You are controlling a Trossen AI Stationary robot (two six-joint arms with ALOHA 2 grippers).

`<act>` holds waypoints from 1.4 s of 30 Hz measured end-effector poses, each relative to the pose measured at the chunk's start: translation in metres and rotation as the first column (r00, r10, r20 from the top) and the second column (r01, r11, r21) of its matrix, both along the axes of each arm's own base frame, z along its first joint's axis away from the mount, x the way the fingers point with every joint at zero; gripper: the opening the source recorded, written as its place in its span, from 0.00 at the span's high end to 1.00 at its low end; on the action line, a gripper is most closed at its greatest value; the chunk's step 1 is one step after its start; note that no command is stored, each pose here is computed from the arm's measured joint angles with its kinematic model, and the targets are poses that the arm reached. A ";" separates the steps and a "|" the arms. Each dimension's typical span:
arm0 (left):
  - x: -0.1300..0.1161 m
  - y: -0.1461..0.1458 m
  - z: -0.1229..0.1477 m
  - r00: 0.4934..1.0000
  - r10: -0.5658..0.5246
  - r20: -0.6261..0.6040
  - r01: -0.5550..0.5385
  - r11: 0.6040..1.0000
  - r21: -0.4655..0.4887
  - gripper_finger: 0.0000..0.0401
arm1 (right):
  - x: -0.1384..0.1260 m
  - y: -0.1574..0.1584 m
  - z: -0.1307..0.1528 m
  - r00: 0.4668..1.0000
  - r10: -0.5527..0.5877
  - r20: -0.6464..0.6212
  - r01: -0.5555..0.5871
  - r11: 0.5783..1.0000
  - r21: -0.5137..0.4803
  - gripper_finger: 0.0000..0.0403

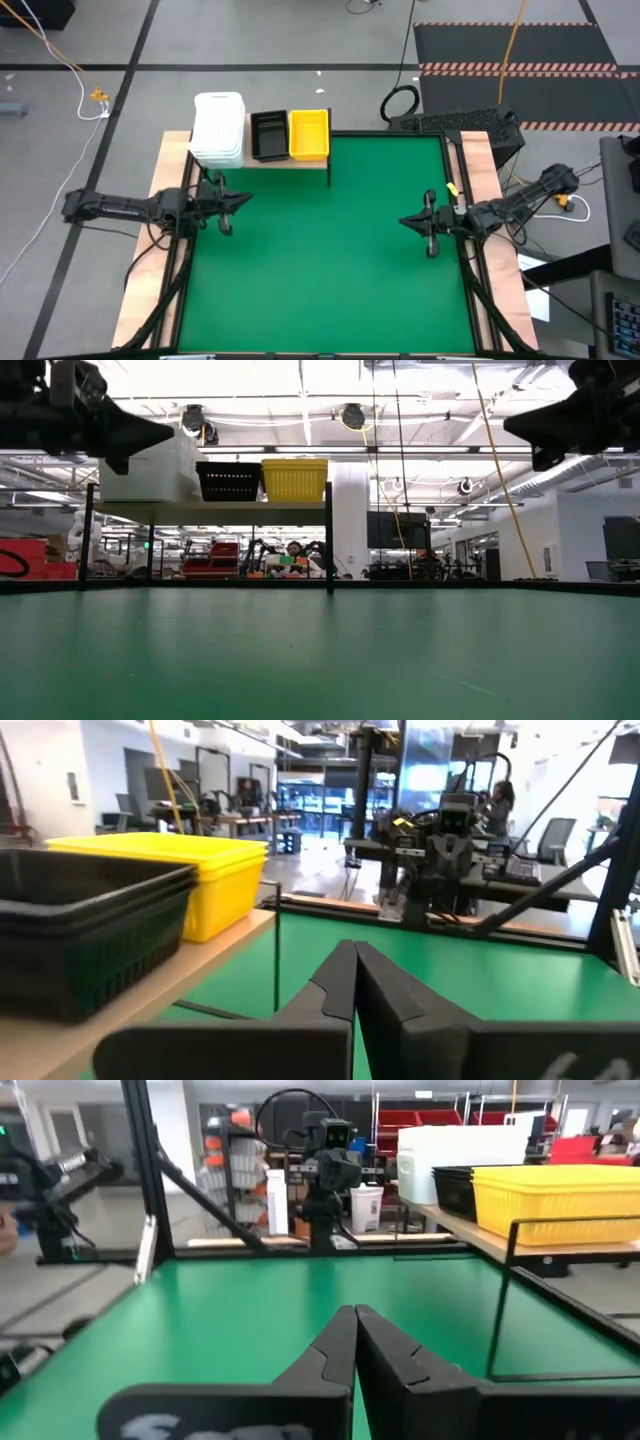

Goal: Stack baskets on shelf by color
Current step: Return to Home Position

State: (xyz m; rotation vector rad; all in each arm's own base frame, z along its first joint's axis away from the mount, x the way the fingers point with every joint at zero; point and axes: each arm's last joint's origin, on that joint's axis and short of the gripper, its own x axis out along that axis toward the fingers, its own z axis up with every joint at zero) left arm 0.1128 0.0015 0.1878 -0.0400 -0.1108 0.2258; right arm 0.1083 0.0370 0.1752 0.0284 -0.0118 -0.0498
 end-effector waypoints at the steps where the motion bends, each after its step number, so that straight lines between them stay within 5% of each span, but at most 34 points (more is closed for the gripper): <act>1: -0.002 0.000 -0.003 1.000 0.004 0.005 -0.004 1.000 -0.001 0.99 | -0.001 -0.001 -0.001 1.000 0.000 -0.009 0.000 1.000 -0.017 1.00; 7: -0.008 0.002 -0.006 0.999 0.048 0.026 -0.048 0.999 0.025 0.97 | -0.004 -0.015 0.003 0.992 -0.123 0.030 0.125 0.989 -0.078 1.00; 14: -0.010 0.006 -0.006 0.993 0.117 0.014 -0.117 0.992 0.054 0.98 | 0.006 -0.039 -0.006 0.997 -0.065 -0.046 0.066 0.998 0.004 1.00; 21: -0.013 0.008 -0.020 0.987 0.127 -0.098 -0.130 0.991 -0.023 0.99 | 0.005 -0.047 -0.006 0.999 -0.035 -0.033 0.036 0.998 0.050 1.00; 28: -0.017 0.008 -0.016 0.986 0.134 -0.098 -0.133 0.991 0.017 0.99 | -0.003 -0.045 0.001 0.999 0.018 0.039 -0.018 1.000 -0.006 1.00; 42: -0.011 0.000 -0.023 0.970 -0.129 -0.208 0.128 0.992 -0.015 0.97 | -0.008 -0.042 0.005 0.991 0.071 0.113 -0.068 0.997 -0.033 1.00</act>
